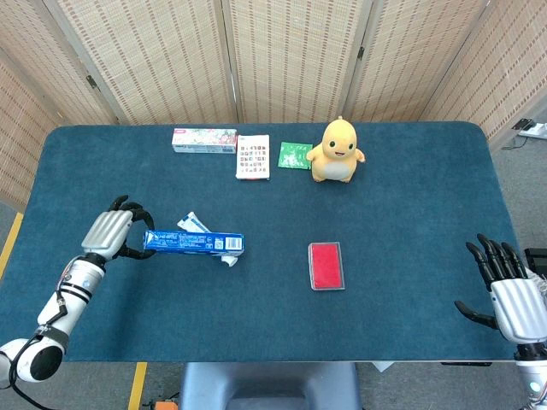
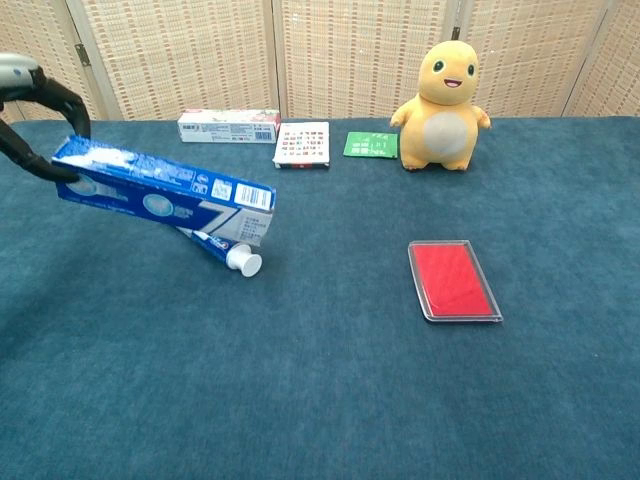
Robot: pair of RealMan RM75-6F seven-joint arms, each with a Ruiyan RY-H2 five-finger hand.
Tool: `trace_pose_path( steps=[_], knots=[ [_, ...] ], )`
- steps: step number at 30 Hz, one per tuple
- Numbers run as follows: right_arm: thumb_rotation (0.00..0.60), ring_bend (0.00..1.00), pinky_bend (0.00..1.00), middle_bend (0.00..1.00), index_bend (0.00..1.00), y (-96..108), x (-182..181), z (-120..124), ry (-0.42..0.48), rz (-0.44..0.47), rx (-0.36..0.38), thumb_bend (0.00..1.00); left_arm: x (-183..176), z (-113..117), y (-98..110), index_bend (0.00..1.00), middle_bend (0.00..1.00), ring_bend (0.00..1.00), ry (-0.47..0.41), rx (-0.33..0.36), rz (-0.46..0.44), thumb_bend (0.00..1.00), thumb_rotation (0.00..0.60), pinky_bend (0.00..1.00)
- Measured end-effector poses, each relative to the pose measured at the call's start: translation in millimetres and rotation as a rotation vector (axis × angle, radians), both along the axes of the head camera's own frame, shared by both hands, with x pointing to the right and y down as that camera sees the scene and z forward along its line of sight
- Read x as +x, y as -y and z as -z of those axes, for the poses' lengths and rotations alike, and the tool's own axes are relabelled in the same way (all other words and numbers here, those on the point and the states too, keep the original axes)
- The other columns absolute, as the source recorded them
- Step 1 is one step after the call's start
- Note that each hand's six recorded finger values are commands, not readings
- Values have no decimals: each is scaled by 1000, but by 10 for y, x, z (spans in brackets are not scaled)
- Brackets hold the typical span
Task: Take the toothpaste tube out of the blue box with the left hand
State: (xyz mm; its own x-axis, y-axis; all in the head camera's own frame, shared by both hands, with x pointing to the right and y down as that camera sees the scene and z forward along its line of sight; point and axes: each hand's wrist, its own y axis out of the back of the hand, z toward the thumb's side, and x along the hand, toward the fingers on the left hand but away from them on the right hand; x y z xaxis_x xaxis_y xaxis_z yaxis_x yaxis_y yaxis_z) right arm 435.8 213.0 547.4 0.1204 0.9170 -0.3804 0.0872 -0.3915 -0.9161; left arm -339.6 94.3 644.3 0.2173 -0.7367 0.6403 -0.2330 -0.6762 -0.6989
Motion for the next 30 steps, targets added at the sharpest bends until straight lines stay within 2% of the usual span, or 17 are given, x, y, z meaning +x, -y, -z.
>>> trace_pose_path(
  steps=[1, 4, 6, 8, 13, 17, 19, 23, 26, 30],
  knots=[
    [600, 0, 0, 0, 0, 1, 1, 0, 1, 0, 0, 204, -17, -81, -40, 436, 393, 116, -2, -15, -1, 179, 600, 5],
    [600, 0, 0, 0, 0, 2, 0, -5, 1, 1, -3, 205, -35, -329, -195, 188, 143, 10, -23, -76, 2, 143, 600, 0],
    [600, 0, 0, 0, 0, -1, -4, -9, 1, 2, -6, 205, -8, -477, -308, 56, 29, 0, -32, -117, -13, 134, 600, 0],
    [600, 0, 0, 0, 0, -5, -5, -5, 1, 3, -6, 204, 8, -552, -355, 2, 0, 0, -23, -124, -35, 132, 600, 0],
    [600, 0, 0, 0, 0, -6, 7, 11, 4, 0, -1, 205, 20, -552, -339, 0, 0, 0, 48, -63, -107, 131, 600, 0],
    [600, 0, 0, 0, 0, 2, 19, 4, 3, -3, -4, 204, -15, -417, -280, 0, 0, 0, 140, 33, -171, 131, 600, 0],
    [600, 0, 0, 0, 0, 5, 19, -6, 0, -4, -7, 204, -55, -276, -245, 0, 0, 0, 190, 102, -189, 131, 600, 0],
    [600, 0, 0, 0, 0, 14, 7, -47, -12, -3, -19, 204, -249, 78, -231, 0, 0, 0, 246, 222, -154, 133, 600, 0],
    [600, 0, 0, 0, 0, 20, -5, -76, -24, -4, -24, 204, -498, 332, -332, 0, 0, 0, 272, 287, -98, 135, 600, 0],
    [600, 0, 0, 0, 0, 33, -13, -117, -40, -9, -32, 205, -854, 544, -655, 0, 0, 0, 281, 328, -27, 135, 600, 0]
  ],
)
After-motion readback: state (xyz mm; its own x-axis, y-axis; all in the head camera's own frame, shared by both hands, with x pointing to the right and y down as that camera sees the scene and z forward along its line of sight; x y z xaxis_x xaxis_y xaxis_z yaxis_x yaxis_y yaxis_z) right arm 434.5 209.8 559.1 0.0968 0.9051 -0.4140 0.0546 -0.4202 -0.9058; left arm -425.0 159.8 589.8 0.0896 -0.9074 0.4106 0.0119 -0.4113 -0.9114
